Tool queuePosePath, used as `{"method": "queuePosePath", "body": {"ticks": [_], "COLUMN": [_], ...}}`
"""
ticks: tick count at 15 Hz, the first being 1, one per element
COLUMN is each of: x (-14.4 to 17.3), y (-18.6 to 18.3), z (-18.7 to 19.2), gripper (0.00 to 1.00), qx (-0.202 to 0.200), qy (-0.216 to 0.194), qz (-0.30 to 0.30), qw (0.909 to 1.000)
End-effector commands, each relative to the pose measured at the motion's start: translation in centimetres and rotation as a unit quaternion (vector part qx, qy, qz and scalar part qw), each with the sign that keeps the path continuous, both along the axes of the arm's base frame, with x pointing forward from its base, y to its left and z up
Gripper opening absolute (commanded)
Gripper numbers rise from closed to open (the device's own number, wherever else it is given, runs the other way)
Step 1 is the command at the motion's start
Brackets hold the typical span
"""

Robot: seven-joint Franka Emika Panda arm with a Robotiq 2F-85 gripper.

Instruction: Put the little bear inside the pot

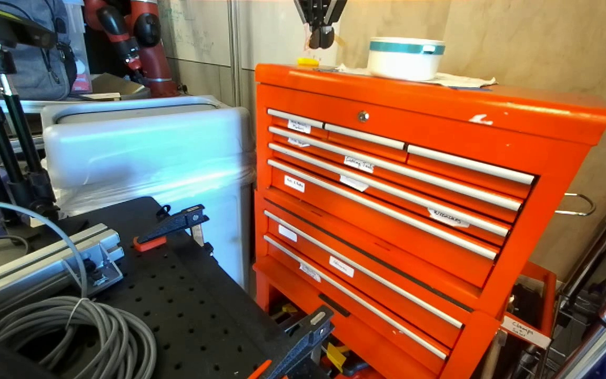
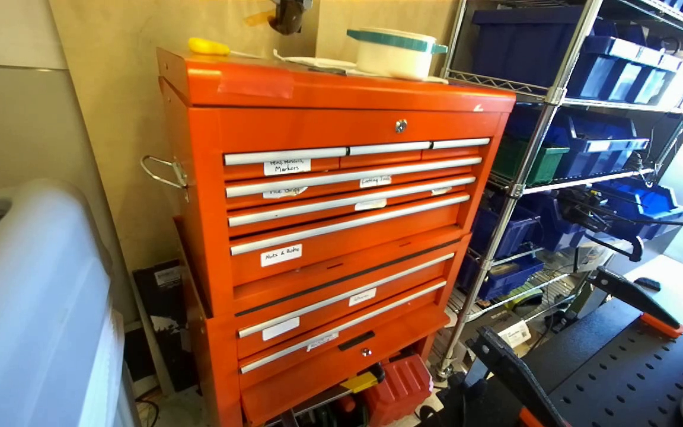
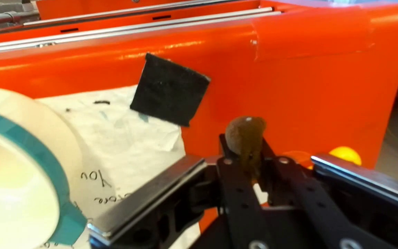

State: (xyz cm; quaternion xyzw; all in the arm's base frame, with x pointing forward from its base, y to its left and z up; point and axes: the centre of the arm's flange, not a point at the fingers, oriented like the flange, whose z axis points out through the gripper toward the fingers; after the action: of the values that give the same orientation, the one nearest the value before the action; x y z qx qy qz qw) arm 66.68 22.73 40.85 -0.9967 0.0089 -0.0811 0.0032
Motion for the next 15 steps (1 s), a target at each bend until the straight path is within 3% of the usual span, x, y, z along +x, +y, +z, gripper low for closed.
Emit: {"method": "queuePosePath", "body": {"ticks": [1, 4, 10, 15], "x": [1.8, 2.7, 3.1, 3.3], "y": [-2.5, -5.6, -11.5, -14.4], "z": [4.4, 5.5, 3.8, 0.6], "gripper": [0.04, 0.04, 0.04, 0.04], "qx": [0.003, -0.008, -0.055, -0.063], "qy": [-0.013, -0.009, -0.009, 0.030], "qz": [-0.018, -0.050, -0.122, -0.166], "qw": [0.9998, 0.9987, 0.9910, 0.9837]}}
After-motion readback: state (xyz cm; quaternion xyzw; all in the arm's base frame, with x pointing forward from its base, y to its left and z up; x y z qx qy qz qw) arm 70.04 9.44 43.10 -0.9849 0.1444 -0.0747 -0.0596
